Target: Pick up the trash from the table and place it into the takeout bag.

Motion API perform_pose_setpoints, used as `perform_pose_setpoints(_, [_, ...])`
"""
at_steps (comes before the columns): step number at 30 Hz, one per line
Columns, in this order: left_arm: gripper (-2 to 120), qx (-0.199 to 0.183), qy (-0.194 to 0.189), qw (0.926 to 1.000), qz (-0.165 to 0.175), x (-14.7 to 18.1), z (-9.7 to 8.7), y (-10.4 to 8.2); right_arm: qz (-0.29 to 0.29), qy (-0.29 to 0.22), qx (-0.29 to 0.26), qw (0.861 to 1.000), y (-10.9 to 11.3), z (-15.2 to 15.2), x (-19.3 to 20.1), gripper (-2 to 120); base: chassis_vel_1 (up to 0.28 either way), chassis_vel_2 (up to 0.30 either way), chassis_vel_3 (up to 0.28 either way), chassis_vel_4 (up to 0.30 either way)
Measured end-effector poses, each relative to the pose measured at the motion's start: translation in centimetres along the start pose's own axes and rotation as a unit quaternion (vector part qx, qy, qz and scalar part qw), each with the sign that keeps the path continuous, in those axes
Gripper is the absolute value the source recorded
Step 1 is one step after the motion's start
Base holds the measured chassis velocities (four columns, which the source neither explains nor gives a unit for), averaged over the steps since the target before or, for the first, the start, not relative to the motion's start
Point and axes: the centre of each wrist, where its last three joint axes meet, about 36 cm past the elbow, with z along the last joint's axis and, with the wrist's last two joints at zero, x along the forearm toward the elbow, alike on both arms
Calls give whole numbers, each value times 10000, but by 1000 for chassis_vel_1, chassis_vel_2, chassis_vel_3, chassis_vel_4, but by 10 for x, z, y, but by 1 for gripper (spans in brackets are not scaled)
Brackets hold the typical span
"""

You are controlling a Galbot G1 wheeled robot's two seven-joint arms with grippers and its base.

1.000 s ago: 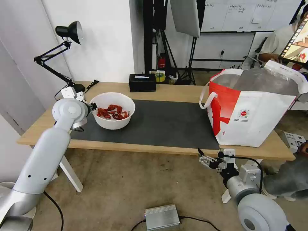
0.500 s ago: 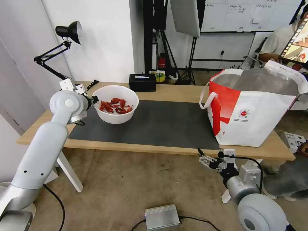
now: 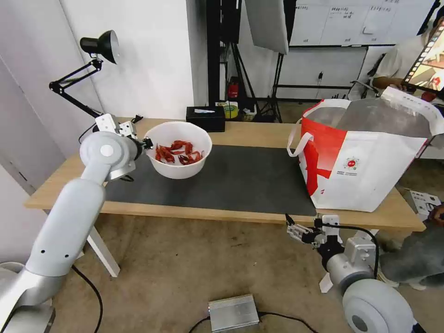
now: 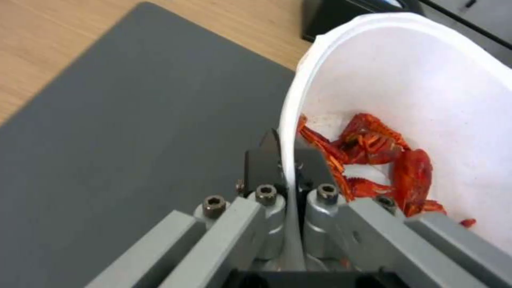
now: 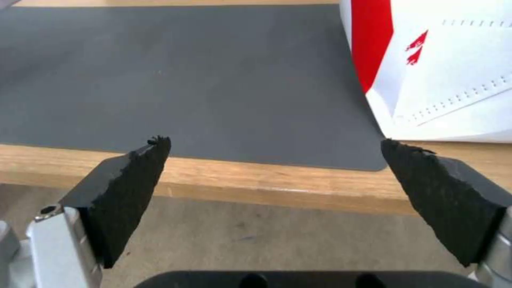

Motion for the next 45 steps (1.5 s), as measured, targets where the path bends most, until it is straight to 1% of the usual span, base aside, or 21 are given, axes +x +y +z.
perform_pose_setpoints(3, [0,-28,50,9999,84,0,6,-12,0,0,0,10000,0,0,0,100,0,0,0,0])
perform_pose_setpoints(7, [0,-62,85,9999,120,0,9,-18,0,0,0,10000,0,0,0,100,0,0,0,0])
perform_pose_setpoints(10, [0,-118,124,9996,213,1,14,-30,0,0,0,10000,0,0,0,100,0,0,0,0])
perform_pose_setpoints(11, [0,-118,124,9996,213,1,14,-30,0,0,0,10000,0,0,0,100,0,0,0,0])
perform_pose_setpoints(15, [0,-140,173,9992,337,3,18,-47,0,0,0,10000,0,0,0,100,0,0,0,0])
perform_pose_setpoints(16, [0,-140,173,9992,337,3,18,-47,0,0,0,10000,0,0,0,100,0,0,0,0])
perform_pose_setpoints(19, [0,-153,200,9986,465,5,17,-62,-1,0,0,10000,0,0,0,100,0,0,0,0])
perform_pose_setpoints(30, [0,-247,250,9979,550,4,16,-80,0,0,0,10000,0,0,0,100,0,0,0,0])
perform_pose_setpoints(35, [0,-280,296,9975,580,4,18,-87,0,0,0,10000,0,0,0,100,0,0,0,0])
perform_pose_setpoints(38, [0,-336,354,9967,643,4,23,-97,0,0,0,10000,0,0,0,100,0,0,0,0])
perform_pose_setpoints(39, [0,-336,354,9967,643,4,23,-97,0,0,0,10000,0,0,0,100,0,0,0,0])
perform_pose_setpoints(42, [0,-396,396,9959,711,4,27,-107,0,0,0,10000,0,0,0,100,0,0,0,0])
perform_pose_setpoints(43, [0,-396,396,9959,711,4,27,-107,0,0,0,10000,0,0,0,100,0,0,0,0])
perform_pose_setpoints(45, [0,-439,421,9954,740,3,29,-113,-1,0,0,10000,0,0,0,100,0,0,0,0])
